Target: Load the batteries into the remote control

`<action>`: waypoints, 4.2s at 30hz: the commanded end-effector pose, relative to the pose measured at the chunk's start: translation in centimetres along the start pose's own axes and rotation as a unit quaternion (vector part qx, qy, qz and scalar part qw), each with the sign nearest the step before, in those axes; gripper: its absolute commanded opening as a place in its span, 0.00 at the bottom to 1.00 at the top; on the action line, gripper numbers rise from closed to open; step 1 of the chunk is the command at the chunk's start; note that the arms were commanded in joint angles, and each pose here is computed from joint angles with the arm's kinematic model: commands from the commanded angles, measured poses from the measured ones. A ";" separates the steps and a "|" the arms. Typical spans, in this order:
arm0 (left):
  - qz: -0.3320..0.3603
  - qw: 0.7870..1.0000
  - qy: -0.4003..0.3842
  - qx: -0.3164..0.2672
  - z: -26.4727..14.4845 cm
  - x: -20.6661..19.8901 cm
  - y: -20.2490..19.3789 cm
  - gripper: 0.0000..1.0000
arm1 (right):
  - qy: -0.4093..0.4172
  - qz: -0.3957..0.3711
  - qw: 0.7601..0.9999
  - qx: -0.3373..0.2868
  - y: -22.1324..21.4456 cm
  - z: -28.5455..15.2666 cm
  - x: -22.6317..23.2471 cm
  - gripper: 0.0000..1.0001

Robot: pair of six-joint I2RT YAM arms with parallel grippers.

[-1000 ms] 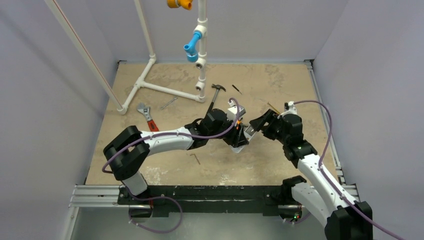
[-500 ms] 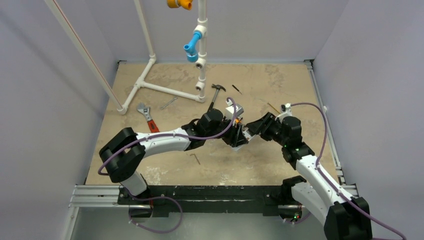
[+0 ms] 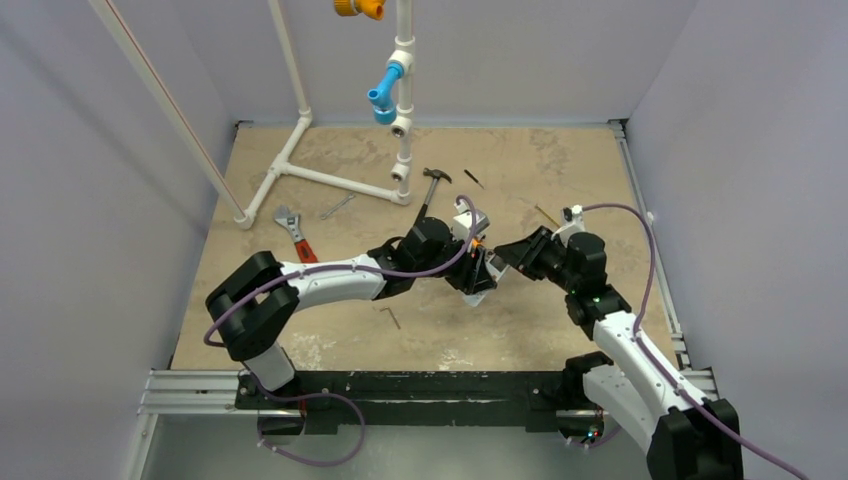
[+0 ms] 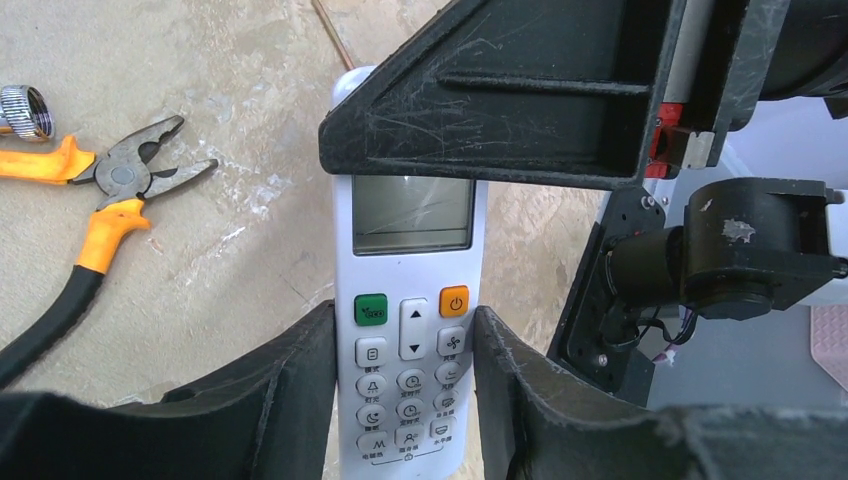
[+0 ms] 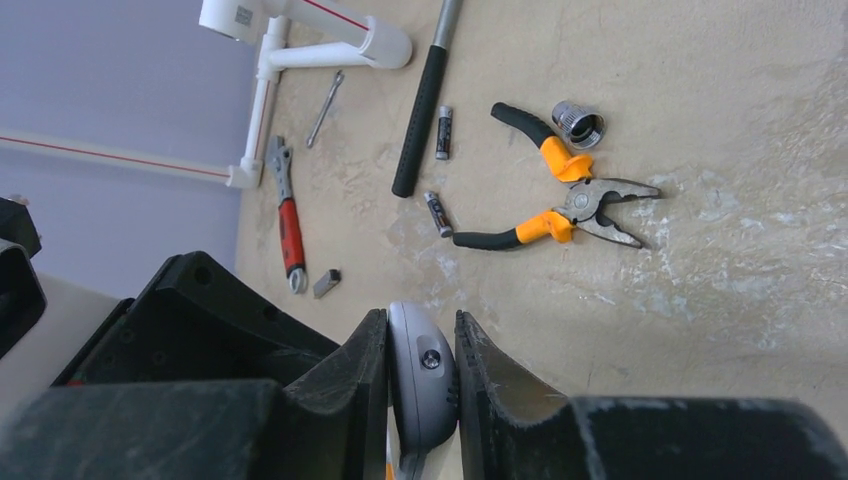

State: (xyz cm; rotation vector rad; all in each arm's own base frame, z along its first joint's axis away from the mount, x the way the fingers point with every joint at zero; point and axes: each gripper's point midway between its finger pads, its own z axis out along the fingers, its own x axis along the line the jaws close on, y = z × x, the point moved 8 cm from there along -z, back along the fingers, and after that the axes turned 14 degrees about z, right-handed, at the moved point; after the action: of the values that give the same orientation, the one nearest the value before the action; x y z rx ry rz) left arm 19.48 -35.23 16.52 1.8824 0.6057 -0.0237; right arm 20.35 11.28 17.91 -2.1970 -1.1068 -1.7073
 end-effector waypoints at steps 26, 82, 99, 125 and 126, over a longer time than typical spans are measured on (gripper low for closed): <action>0.042 0.999 0.016 0.006 2.5 0.5 2.1 0.49 | -0.011 0.017 1.000 0.018 0.7 0.6 1.5 0.00; -0.228 0.953 0.118 -0.159 -4.3 3.4 8.7 0.00 | 0.078 -0.166 0.982 -0.047 -2.9 -0.4 8.1 0.66; -0.235 0.954 0.094 -0.159 -4.2 2.7 9.0 0.00 | 0.065 -0.171 0.983 -0.014 -3.9 2.1 7.2 0.50; -0.230 0.955 0.134 -0.127 -5.4 2.7 10.2 0.61 | 0.010 -0.325 0.945 -0.017 -3.4 1.4 5.7 0.00; -0.227 0.955 0.149 -0.122 -5.6 2.8 10.5 0.61 | 0.000 -0.334 0.942 -0.022 -3.3 1.3 5.5 0.00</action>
State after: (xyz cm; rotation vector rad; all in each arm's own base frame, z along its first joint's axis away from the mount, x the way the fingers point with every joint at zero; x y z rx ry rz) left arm 24.35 -32.47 23.01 1.5044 1.2003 -0.0569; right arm 19.27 17.54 19.40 -1.9363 -1.8796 -1.8625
